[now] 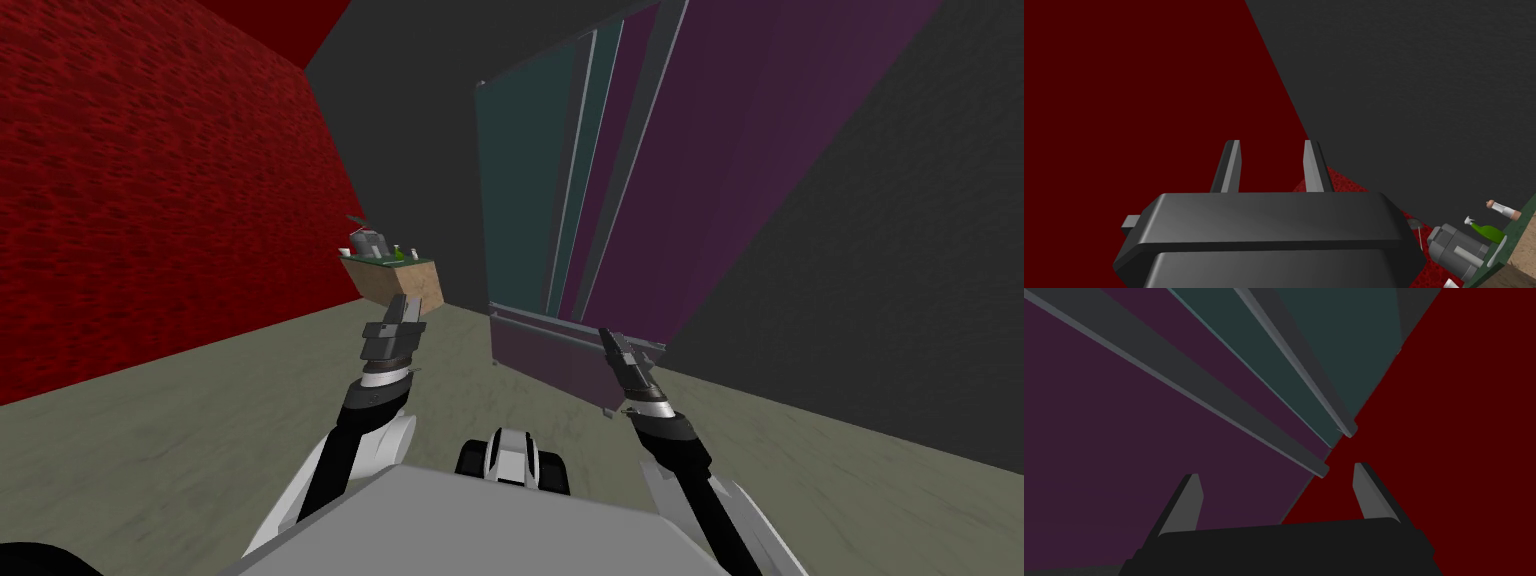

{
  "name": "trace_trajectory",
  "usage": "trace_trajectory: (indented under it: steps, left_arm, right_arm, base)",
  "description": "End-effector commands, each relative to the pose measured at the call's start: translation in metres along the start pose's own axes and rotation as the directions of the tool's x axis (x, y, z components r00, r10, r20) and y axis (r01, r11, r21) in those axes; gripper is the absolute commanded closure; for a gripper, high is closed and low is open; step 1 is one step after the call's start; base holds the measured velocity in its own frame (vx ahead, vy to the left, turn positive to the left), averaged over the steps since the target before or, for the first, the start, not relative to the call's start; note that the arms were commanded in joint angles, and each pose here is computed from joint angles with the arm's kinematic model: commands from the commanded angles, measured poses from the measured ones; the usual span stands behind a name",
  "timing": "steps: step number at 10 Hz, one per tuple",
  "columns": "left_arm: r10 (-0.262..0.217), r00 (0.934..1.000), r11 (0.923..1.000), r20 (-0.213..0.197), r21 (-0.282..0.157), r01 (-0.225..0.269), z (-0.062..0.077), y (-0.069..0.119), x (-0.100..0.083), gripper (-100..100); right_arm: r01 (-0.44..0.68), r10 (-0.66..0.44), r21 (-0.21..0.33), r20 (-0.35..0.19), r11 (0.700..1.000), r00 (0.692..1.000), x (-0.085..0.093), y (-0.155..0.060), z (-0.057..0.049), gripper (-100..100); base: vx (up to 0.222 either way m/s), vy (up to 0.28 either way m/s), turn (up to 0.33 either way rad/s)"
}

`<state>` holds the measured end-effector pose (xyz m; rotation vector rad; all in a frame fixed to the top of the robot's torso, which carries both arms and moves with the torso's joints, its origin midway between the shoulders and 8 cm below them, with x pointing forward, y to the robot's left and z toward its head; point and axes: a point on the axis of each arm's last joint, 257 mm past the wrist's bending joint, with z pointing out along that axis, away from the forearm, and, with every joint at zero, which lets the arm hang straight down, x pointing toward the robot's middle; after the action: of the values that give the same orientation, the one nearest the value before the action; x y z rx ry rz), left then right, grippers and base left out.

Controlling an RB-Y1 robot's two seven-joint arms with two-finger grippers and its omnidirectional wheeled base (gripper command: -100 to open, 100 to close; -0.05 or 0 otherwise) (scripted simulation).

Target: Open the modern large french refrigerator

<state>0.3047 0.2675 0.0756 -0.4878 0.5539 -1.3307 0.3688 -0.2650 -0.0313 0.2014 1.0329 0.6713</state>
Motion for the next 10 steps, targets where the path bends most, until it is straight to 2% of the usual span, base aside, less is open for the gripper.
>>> trace_trajectory:
  steps: [1,3,6,8,9,10]
  left_arm:
    - [0.0,1.0,1.0,0.0,0.0,0.0,0.0,0.0,0.0,0]
    - [0.0,1.0,1.0,0.0,0.0,0.0,0.0,0.0,0.0,0]
    - [0.0,1.0,1.0,0.0,0.0,0.0,0.0,0.0,0.0,0]
    - [0.0,1.0,1.0,0.0,0.0,0.0,0.0,0.0,0.0,0]
    - [0.0,1.0,1.0,0.0,0.0,0.0,0.0,0.0,0.0,0]
    - [0.0,1.0,1.0,0.0,0.0,0.0,0.0,0.0,0.0,0]
  right_arm:
    - [0.104,-0.104,0.007,-0.04,0.995,0.994,0.009,-0.01,-0.001,-100]
    - [0.216,-0.214,0.014,-0.082,0.976,0.973,0.019,-0.024,-0.004,-100]
    - [0.292,-0.289,0.01,-0.115,0.956,0.95,0.026,-0.031,-0.006,-100]
    - [0.4,-0.393,0.012,-0.16,0.917,0.906,0.036,-0.048,-0.01,-100]
    - [0.412,-0.406,0.007,-0.166,0.911,0.899,0.037,-0.048,-0.01,-100]
    - [0.463,-0.454,0.005,-0.19,0.886,0.871,0.042,-0.056,-0.013,-100]
  base:
    - [0.135,0.081,-0.031]
    - [0.134,0.099,-0.108]
    - [0.096,0.077,-0.051]
    - [0.117,0.088,-0.119]
    - [0.127,0.096,-0.04]
    - [0.125,0.11,-0.067]
